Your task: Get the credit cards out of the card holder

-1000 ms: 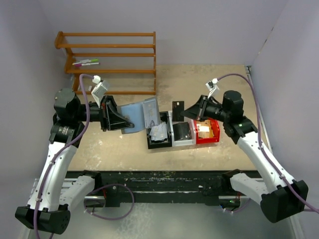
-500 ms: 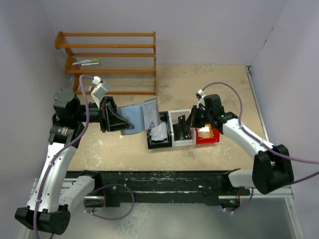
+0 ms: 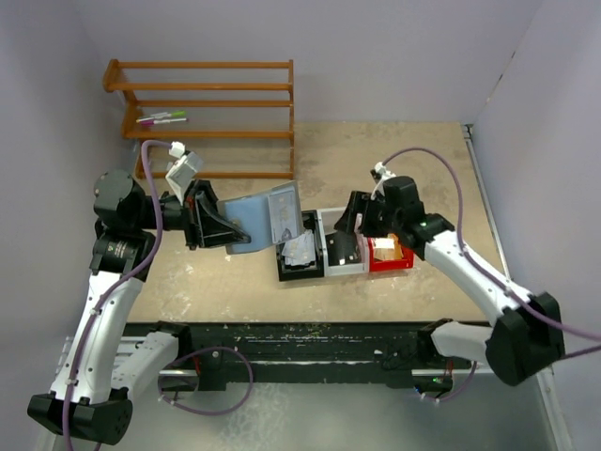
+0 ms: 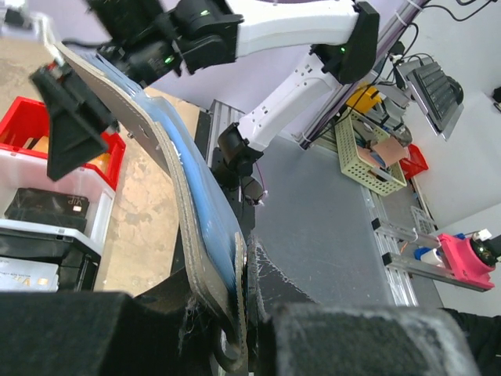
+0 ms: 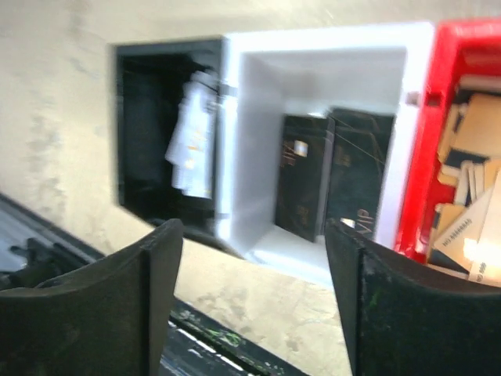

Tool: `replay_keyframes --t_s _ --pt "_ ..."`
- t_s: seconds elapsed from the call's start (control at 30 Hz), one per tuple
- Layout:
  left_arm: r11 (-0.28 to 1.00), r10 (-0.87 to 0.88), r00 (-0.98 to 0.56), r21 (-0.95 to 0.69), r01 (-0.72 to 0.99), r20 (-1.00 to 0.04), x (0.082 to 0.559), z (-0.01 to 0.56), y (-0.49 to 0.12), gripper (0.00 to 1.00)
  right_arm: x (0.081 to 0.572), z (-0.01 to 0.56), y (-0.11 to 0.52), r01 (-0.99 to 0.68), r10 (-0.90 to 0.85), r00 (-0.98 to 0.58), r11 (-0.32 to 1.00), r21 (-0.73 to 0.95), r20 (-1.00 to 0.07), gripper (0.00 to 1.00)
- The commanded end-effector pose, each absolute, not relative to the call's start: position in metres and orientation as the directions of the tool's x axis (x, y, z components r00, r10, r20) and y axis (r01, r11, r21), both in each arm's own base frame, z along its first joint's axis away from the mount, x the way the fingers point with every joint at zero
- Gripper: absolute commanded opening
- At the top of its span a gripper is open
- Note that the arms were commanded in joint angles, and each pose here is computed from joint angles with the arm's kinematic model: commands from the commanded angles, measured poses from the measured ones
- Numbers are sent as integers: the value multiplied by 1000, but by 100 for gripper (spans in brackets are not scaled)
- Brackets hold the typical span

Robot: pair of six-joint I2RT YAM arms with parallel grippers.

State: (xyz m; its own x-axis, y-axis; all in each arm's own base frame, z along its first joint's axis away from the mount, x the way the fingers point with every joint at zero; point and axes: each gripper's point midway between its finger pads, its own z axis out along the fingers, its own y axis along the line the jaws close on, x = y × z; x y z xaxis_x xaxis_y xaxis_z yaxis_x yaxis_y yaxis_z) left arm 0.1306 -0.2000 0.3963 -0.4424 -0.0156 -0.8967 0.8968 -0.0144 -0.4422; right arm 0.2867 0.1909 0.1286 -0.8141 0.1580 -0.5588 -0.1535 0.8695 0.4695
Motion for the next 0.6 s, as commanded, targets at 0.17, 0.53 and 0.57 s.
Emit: replay_keyframes --t_s 0.17,0.53,0.57 --pt "-24 -47 -367 -366 930 -929 129 417 -201 0 227 371 250 -648 431 -584 261 715 -687 89" --pt "-23 -64 -373 -372 928 -926 131 423 -201 0 173 426 300 -761 451 -594 -45 647 -667 96" --pt "-23 -66 -369 -369 929 -927 130 424 -201 0 172 424 307 -760 441 -602 -60 647 -666 96"
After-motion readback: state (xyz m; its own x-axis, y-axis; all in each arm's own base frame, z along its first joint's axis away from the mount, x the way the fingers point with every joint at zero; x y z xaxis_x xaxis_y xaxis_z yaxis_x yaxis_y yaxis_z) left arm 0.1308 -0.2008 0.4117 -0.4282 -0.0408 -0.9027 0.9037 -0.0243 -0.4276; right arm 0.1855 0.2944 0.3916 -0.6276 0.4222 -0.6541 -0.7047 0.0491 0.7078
